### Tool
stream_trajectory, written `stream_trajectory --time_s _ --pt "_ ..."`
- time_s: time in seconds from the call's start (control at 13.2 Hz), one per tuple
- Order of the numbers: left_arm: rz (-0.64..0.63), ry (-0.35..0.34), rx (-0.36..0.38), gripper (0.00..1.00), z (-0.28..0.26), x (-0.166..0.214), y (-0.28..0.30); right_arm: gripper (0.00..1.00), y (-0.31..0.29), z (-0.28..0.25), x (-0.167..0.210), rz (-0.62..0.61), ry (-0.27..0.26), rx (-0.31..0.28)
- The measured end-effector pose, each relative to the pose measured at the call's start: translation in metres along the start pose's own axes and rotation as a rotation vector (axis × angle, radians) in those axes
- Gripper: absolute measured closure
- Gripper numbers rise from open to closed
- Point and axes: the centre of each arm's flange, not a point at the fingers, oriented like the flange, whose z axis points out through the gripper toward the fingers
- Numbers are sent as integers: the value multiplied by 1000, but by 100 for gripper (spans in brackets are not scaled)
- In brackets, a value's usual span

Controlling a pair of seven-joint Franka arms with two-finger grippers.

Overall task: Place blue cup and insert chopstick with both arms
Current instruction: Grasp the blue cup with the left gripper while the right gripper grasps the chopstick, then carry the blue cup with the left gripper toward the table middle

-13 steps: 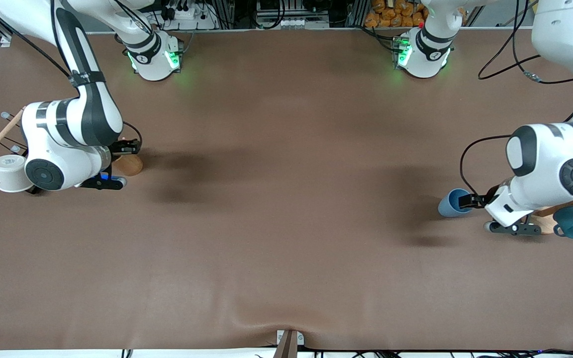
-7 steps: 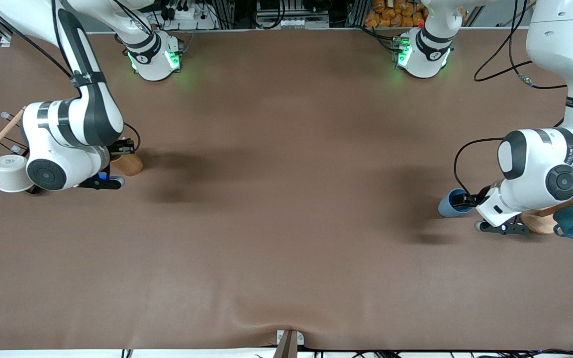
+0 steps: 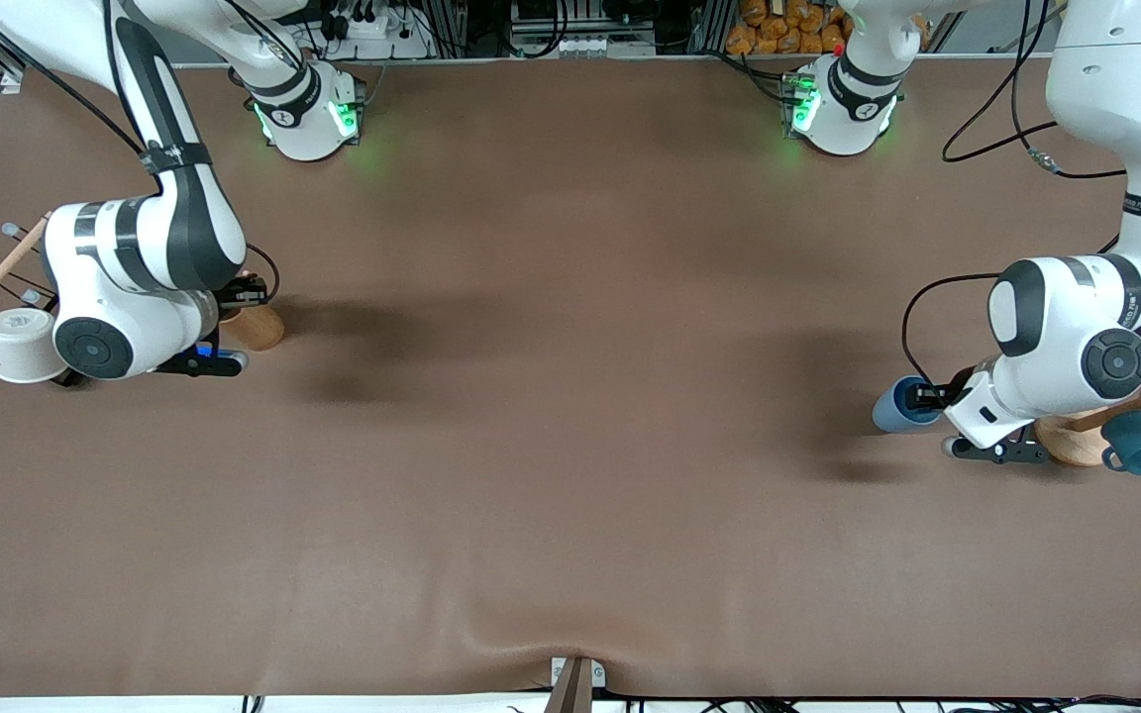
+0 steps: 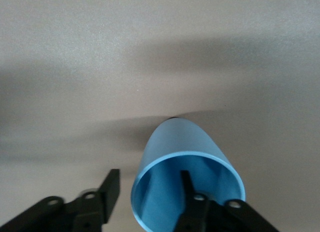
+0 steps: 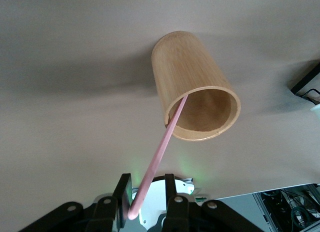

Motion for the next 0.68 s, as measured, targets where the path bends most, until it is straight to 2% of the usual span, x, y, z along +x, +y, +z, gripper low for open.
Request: stream_trajectory --time_s 0.08,0.15,0.23,0.3,0.53,0.68 --pt "0 0 0 61 0 0 0 66 0 -1 0 0 1 0" --pt "2 2 0 73 0 0 1 73 0 -1 -1 0 1 0" --pt "4 6 0 85 -1 1 3 73 0 -2 -1 0 1 0" --pt "10 14 0 94 -4 3 6 78 0 -3 -2 0 2 0" --pt "50 66 -6 95 -40 6 30 84 1 -3 -3 0 -2 -1" --pt "97 77 -13 95 -72 0 59 86 1 -3 -3 0 -3 -1"
